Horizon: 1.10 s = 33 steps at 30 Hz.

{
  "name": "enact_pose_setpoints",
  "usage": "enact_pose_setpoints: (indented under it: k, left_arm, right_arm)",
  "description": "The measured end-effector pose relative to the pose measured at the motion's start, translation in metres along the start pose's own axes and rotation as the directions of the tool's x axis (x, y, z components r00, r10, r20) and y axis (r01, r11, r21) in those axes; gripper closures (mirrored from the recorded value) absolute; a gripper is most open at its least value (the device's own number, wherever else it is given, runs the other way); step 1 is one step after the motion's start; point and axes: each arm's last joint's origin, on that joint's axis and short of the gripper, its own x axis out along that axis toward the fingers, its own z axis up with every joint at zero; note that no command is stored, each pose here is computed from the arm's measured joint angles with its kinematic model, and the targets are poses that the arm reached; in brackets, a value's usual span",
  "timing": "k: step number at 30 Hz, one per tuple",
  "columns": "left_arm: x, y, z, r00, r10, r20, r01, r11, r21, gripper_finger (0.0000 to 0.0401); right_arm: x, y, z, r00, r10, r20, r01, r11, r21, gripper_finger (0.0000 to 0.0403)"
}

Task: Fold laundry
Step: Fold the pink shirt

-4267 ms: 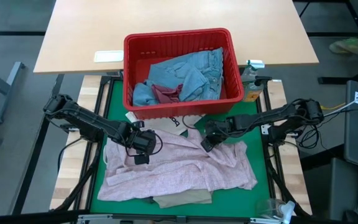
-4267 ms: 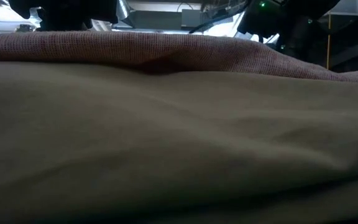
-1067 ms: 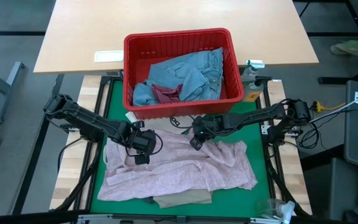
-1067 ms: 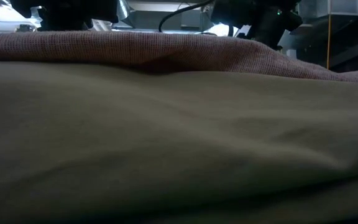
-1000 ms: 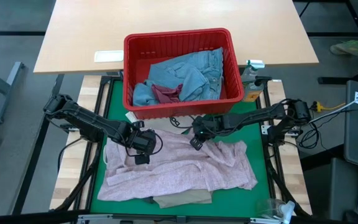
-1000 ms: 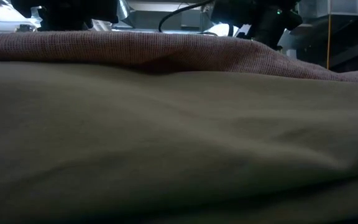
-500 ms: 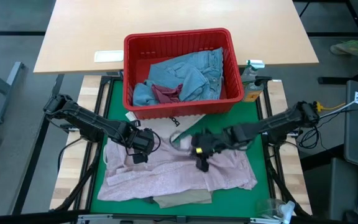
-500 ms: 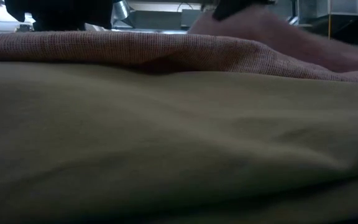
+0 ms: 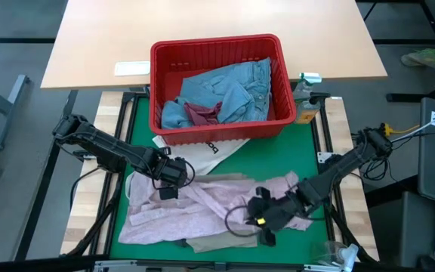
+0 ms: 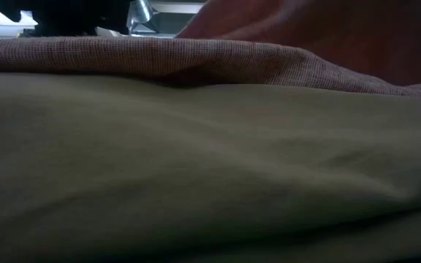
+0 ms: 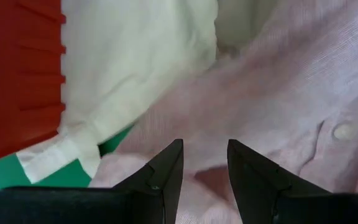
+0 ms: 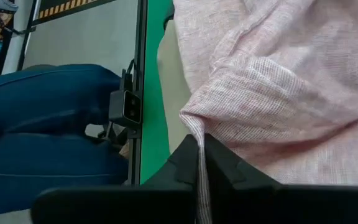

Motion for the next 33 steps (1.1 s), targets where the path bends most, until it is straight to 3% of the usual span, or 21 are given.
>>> enact_pose_setpoints:
  k: [9, 13, 24, 33]
  left_arm:
    - [-0.002, 0.009, -0.014, 0.987, 0.078, -0.141, -0.093, 0.990, -0.102, 0.0282]
    - [-0.003, 0.012, -0.018, 0.978, 0.106, -0.183, -0.124, 0.988, -0.093, 0.0282]
    - [0.002, 0.015, 0.001, 0.998, 0.028, -0.064, -0.034, 0.994, -0.101, 0.0282]
    - [0.003, 0.020, 0.004, 0.997, 0.007, -0.075, -0.019, 0.988, -0.156, 0.0282]
  right_arm:
    - [-0.001, 0.007, -0.006, 0.999, -0.031, 0.031, 0.031, 0.999, 0.011, 0.0394]
    - [-0.001, 0.006, -0.007, 0.999, -0.041, 0.021, 0.040, 0.999, 0.008, 0.0392]
    - [-0.001, 0.004, -0.009, 0.998, -0.059, -0.002, 0.059, 0.998, 0.001, 0.0391]
    - [-0.001, 0.004, -0.009, 0.998, -0.059, -0.002, 0.059, 0.998, 0.001, 0.0389]
